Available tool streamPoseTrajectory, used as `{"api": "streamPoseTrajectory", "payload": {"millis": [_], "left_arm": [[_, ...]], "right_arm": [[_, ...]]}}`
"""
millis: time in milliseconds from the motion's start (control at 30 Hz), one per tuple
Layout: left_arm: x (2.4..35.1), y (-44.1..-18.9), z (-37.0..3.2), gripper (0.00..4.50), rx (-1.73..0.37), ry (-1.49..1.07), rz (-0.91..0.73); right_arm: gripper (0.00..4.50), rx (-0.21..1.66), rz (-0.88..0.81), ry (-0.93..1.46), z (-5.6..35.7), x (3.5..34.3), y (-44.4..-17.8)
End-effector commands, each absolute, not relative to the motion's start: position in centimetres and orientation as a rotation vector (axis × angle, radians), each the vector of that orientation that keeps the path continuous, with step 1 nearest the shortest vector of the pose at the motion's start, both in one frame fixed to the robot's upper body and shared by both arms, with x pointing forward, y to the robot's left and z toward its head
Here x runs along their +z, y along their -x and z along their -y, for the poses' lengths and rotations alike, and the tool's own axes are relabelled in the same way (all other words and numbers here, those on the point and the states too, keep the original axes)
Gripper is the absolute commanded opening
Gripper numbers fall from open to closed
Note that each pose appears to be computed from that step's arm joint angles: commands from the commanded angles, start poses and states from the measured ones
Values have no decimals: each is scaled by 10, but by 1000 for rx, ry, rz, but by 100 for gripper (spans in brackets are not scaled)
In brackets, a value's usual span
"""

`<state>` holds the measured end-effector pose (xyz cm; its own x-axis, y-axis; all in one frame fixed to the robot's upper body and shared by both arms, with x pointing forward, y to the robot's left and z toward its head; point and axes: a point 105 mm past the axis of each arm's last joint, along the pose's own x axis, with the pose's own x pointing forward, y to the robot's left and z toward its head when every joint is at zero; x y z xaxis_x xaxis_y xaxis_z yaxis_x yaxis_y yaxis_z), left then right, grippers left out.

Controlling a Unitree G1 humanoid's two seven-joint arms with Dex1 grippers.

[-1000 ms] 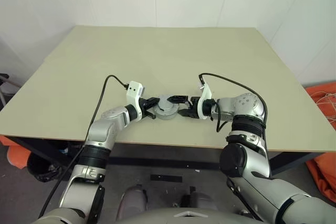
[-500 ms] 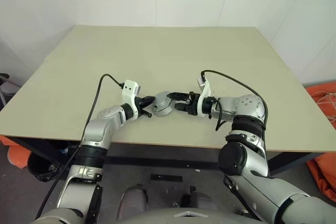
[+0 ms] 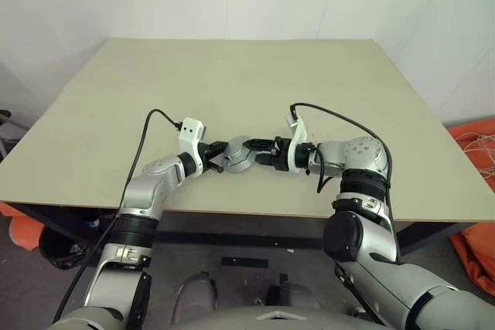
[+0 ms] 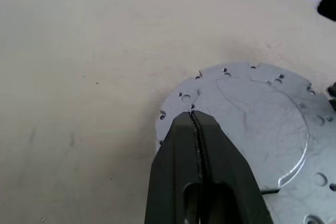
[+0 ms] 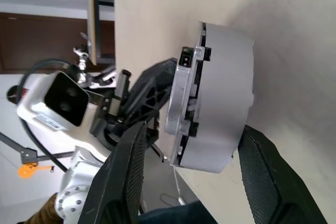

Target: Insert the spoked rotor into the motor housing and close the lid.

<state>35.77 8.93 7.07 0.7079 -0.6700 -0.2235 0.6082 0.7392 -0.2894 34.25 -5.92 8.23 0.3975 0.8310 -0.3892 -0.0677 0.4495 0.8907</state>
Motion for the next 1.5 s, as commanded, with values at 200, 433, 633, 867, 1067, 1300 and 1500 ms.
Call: {"api": "streamPoseTrajectory", "payload": {"millis": [200, 433, 633, 867, 1067, 1300, 1500], "left_arm": [[54, -347, -73, 0, -773, 206, -405], [54, -347, -73, 0, -773, 207, -404], [54, -347, -73, 0, -776, 207, -403], [56, -346, -73, 0, -776, 211, -399], [66, -348, -75, 0, -773, 242, -359], [110, -334, -85, 0, -801, 464, -171], [141, -290, -100, 0, -894, 742, -79]], "right_arm": [[278, 784, -965, -945, 38, 101, -344], [114, 760, -944, -955, 37, 102, -349], [114, 738, -935, -957, 39, 102, -351], [114, 736, -938, -954, 41, 101, -350], [114, 740, -941, -949, 51, 101, -347], [114, 665, -881, -963, 76, 99, -357], [114, 607, -826, -982, 89, 100, -371]]}}
